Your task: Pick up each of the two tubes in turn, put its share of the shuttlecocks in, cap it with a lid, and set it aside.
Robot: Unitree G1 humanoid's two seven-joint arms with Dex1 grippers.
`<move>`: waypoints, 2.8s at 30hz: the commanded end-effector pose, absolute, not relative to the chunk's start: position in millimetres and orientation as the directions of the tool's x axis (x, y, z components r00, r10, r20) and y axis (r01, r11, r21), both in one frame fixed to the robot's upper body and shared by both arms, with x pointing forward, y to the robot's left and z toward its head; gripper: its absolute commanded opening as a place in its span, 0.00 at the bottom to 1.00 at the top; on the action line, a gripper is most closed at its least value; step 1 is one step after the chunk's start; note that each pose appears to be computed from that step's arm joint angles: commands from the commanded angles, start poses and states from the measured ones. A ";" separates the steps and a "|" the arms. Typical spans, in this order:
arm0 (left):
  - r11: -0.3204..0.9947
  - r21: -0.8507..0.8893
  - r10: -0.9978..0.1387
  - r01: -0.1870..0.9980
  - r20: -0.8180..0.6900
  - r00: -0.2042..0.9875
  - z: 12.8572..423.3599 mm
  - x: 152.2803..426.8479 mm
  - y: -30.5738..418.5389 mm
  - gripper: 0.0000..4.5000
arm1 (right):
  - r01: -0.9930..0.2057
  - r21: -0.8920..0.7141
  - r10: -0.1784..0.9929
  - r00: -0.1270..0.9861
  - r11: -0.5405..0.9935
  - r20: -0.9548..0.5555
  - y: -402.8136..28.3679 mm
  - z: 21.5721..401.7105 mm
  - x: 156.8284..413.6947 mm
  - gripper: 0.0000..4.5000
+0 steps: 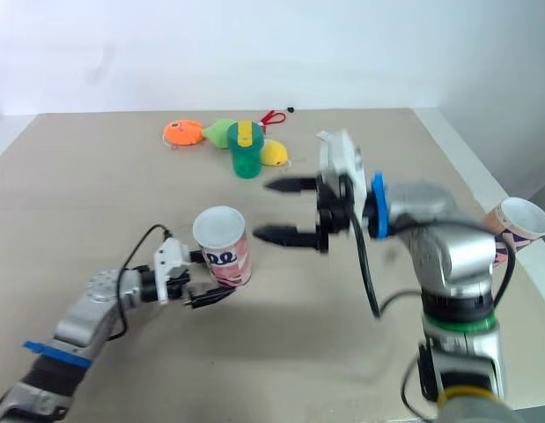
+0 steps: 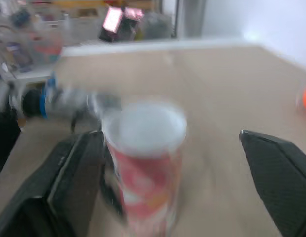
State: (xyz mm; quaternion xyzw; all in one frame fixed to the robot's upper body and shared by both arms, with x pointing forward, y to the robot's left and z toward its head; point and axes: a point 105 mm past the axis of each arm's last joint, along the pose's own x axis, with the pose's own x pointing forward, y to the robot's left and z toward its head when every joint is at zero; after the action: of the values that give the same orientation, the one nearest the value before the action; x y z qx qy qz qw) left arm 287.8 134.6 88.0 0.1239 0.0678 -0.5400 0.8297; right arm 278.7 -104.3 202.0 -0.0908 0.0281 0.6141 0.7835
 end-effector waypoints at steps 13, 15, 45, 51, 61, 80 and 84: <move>0.249 0.069 -0.940 0.966 -0.223 0.258 121.7 272.1 126.4 1.00 | -0.947 -0.162 0.947 0.298 0.278 -0.122 -55.4 121.3 283.6 0.99; 0.245 0.068 -0.942 0.967 -0.219 0.254 120.4 273.1 120.3 1.00 | -0.950 -0.158 0.951 0.288 0.269 -0.114 -48.9 121.0 284.7 0.99; 0.383 0.225 -0.922 0.896 0.032 0.386 197.5 306.9 98.9 1.00 | -0.329 -0.022 0.328 0.931 0.944 0.161 -180.6 162.6 320.7 0.62; 0.342 0.227 -0.940 0.912 0.078 0.334 195.7 312.2 64.3 1.00 | 0.013 0.030 -0.017 0.991 0.999 0.130 -251.8 150.2 320.3 0.62; 0.307 0.241 -0.952 0.921 0.063 0.301 183.5 309.1 47.6 1.00 | 0.151 0.065 -0.153 0.988 0.986 0.024 -278.0 118.6 316.6 0.71; 0.580 0.134 -0.814 0.804 0.065 0.577 155.9 324.8 109.2 1.00 | -0.309 0.112 0.299 0.949 0.944 0.094 -213.0 138.0 263.3 0.99; 0.701 0.125 -0.713 0.702 0.073 0.698 144.2 315.9 140.9 1.00 | -0.628 -0.008 0.628 0.778 0.778 -0.002 -158.6 138.5 253.6 0.99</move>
State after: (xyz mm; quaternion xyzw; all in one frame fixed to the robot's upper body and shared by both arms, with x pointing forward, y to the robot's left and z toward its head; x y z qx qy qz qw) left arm 318.9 132.0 127.5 0.0290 -0.0208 -0.4057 0.9133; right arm 259.9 -175.9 127.9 0.0147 0.0136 0.2786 0.9602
